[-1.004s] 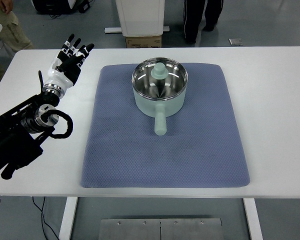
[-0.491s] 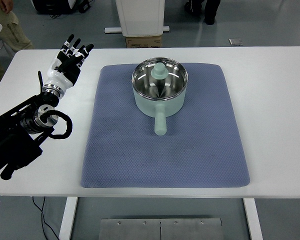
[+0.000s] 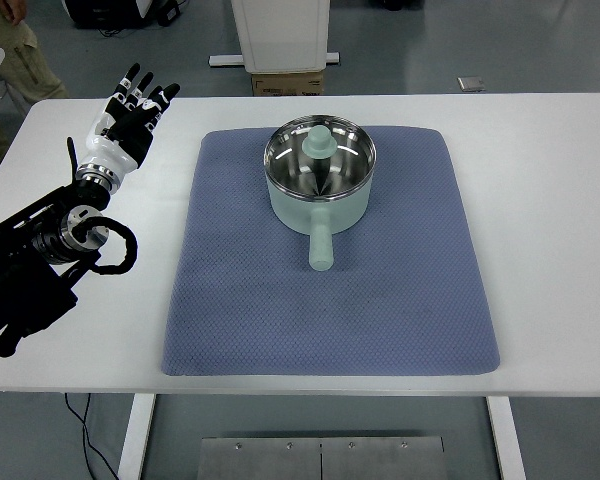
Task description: Rotate green pot handle
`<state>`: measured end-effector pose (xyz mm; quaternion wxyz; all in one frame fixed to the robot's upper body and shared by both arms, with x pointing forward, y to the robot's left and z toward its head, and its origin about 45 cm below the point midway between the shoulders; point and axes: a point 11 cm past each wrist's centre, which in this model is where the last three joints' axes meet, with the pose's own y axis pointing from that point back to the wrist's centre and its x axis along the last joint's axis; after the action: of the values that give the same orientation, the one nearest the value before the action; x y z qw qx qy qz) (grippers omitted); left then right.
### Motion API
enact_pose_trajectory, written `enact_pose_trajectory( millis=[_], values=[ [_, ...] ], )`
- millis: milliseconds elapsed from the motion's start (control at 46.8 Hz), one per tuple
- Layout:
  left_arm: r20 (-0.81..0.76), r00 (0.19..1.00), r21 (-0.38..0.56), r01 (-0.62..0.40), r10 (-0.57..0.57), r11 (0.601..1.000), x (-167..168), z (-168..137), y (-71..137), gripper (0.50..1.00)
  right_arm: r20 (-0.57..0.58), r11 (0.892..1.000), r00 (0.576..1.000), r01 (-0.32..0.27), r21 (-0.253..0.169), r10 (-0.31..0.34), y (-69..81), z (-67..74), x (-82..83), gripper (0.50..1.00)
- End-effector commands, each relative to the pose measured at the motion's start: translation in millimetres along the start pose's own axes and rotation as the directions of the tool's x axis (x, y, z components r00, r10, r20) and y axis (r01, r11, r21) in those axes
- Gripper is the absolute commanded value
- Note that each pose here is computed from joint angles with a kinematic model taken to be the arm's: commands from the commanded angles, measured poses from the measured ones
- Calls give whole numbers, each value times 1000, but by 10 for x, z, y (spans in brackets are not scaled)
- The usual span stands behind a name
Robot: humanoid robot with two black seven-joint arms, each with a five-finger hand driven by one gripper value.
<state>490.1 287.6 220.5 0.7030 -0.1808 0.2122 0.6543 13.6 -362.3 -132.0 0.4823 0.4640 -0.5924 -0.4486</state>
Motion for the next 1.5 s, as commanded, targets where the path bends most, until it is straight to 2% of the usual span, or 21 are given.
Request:
enact_pose_trajectory(
  millis=[0,876,1474],
  values=[
    [-1,1000,-2,0,0,1000,-2,6,-2,1000,0,1000,1000,0,0,0,0,0,0,1000],
    [13,1000,-20,25,-24,1000,-36,150,-27,1000,0,1000,1000,0,0,0,0,0,0,1000],
    [76,992,-66,110,-105,992,-142,538,-77,1000,0,1000,1000,0,0,0,0,0,0,1000]
  ],
)
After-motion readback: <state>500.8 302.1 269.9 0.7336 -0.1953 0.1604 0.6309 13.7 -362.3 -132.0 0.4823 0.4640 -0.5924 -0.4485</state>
